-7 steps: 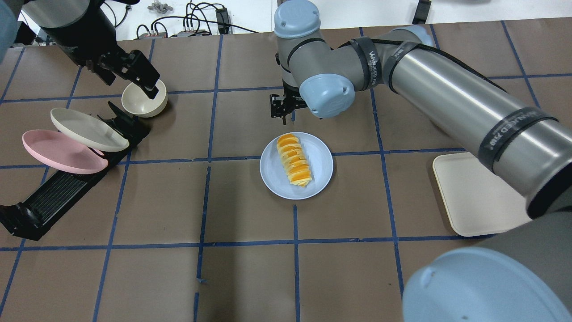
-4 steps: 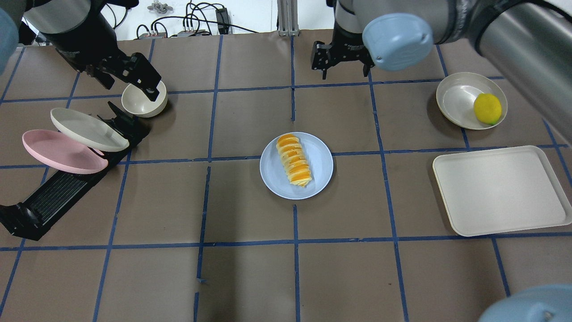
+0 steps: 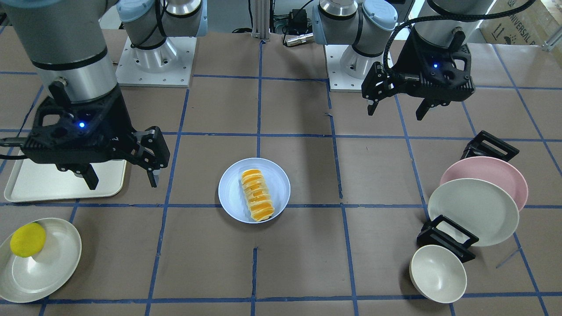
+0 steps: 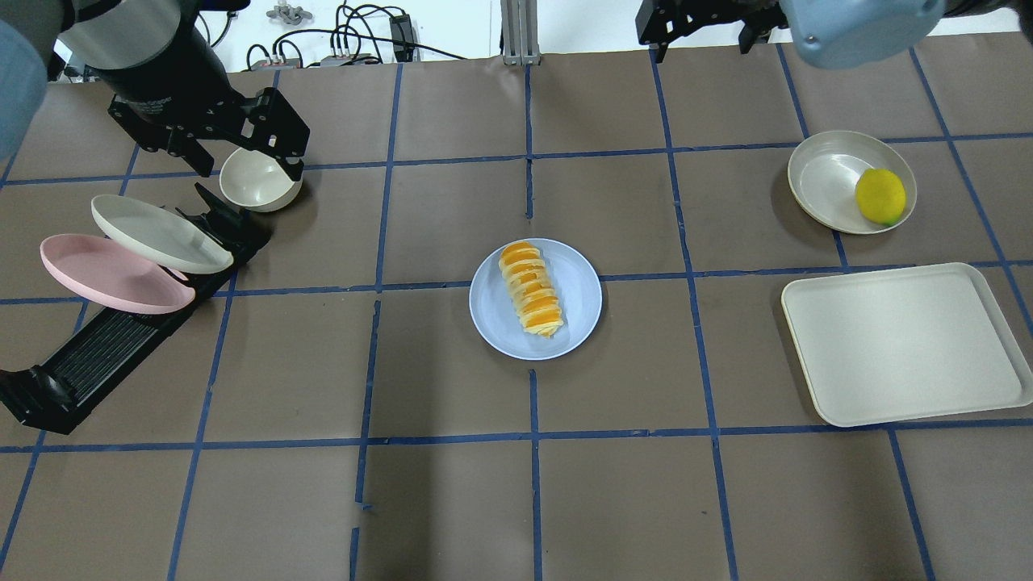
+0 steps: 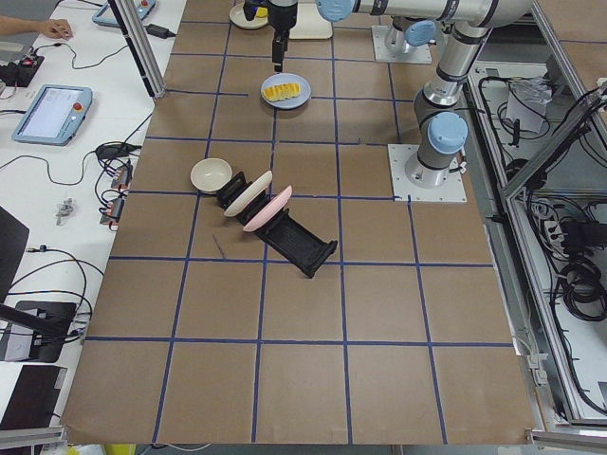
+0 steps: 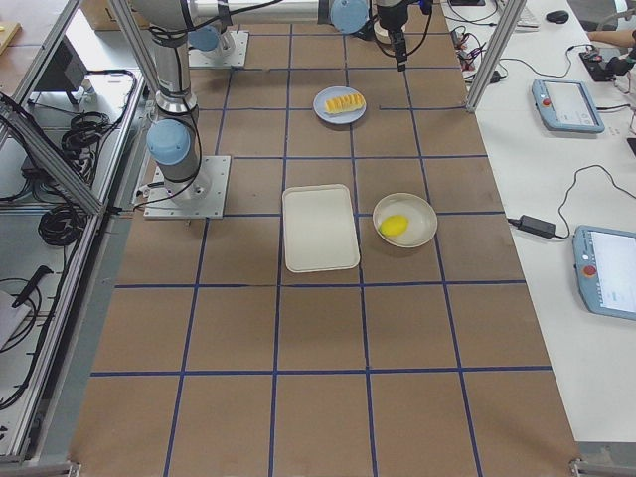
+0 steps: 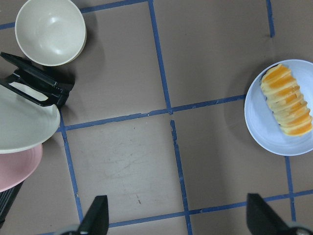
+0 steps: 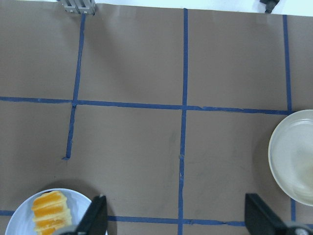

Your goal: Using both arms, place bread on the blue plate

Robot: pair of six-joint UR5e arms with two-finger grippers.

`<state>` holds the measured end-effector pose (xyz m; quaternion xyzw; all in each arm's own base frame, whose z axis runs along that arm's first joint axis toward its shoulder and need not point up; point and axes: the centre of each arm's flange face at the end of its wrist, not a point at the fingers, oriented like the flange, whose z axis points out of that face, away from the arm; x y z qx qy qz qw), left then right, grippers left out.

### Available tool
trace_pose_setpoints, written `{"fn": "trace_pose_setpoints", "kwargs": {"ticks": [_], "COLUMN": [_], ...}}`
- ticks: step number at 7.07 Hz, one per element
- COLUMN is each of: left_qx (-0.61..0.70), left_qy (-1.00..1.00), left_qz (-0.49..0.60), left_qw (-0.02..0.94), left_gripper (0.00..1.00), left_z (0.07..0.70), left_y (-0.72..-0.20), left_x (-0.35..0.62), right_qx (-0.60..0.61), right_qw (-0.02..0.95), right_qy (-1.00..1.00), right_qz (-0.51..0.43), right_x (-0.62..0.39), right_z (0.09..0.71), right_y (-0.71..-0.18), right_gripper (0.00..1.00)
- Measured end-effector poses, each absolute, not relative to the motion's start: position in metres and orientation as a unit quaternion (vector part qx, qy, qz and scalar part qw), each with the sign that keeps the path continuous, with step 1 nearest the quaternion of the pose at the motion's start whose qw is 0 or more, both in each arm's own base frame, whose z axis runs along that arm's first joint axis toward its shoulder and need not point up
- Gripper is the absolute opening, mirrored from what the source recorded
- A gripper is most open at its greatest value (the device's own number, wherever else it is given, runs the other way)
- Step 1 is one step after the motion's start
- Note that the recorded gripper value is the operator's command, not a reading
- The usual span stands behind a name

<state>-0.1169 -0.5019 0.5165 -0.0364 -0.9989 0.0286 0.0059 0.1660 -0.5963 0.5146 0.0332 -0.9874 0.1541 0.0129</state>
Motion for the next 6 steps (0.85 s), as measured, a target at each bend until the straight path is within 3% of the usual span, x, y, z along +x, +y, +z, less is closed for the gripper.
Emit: {"fn": "trace_pose_setpoints", "kwargs": {"ticks": [6], "left_qx": [0.027], "left_qy": [-0.999], "left_qz": [0.033], "left_qw": [0.032], "left_gripper": [1.00], "left_z": [0.519], "left_y": [-0.500], "left_x": [-0.117], "right_qx": [0.016], "right_qw": [0.006], "right_qy": [-1.000], "right_qz": [0.000], "right_x": [0.135], "right_z": [0.523], "right_y": [-0.513], "right_gripper": [1.00]}}
